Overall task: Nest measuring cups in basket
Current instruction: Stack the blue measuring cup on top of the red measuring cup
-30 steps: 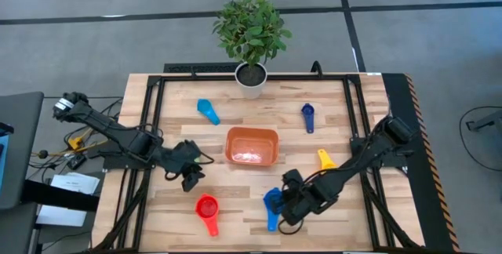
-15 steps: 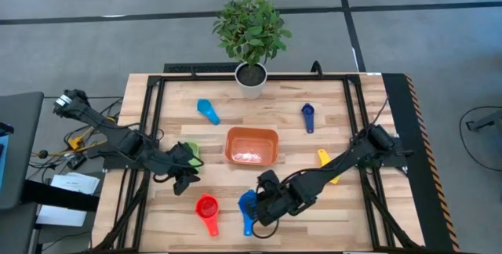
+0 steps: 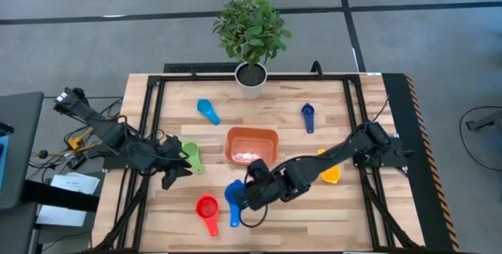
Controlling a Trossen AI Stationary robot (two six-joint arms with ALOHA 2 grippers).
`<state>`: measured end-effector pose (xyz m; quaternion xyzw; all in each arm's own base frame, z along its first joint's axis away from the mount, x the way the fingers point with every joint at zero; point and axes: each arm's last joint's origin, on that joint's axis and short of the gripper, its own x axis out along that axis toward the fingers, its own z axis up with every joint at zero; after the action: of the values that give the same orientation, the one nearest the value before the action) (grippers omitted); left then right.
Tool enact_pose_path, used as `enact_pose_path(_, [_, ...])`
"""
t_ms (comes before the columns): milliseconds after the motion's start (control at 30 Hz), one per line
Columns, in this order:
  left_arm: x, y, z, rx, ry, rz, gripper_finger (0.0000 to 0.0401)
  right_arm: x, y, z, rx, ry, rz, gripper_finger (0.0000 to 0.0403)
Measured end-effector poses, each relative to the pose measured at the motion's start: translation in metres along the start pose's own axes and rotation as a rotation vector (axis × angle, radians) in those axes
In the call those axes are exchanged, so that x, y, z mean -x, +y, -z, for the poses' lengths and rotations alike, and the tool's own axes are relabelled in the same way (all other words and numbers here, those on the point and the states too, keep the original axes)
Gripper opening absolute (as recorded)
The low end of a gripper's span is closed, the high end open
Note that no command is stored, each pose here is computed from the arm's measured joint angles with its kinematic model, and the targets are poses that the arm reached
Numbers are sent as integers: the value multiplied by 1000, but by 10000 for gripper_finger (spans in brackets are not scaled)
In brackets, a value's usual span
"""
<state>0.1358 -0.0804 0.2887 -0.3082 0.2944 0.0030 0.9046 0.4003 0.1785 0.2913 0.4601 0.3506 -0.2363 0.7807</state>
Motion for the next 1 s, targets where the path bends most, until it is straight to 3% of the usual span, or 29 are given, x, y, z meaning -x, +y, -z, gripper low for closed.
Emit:
enact_pose_path(233, [8, 3, 2, -1, 7, 0, 137, -3, 13, -13, -24, -40, -132, 11])
enact_pose_path(367, [8, 4, 3, 2, 15, -8, 137, -11, 11, -16, -27, -61, -124, 12])
enact_pose_path(800, [8, 7, 5, -11, 37, -36, 137, -11, 23, -43, -78, -176, -264, 10])
enact_pose_path(1000, [8, 8, 4, -6, 17, -52, 137, -10, 26, -43, -80, -178, -292, 10])
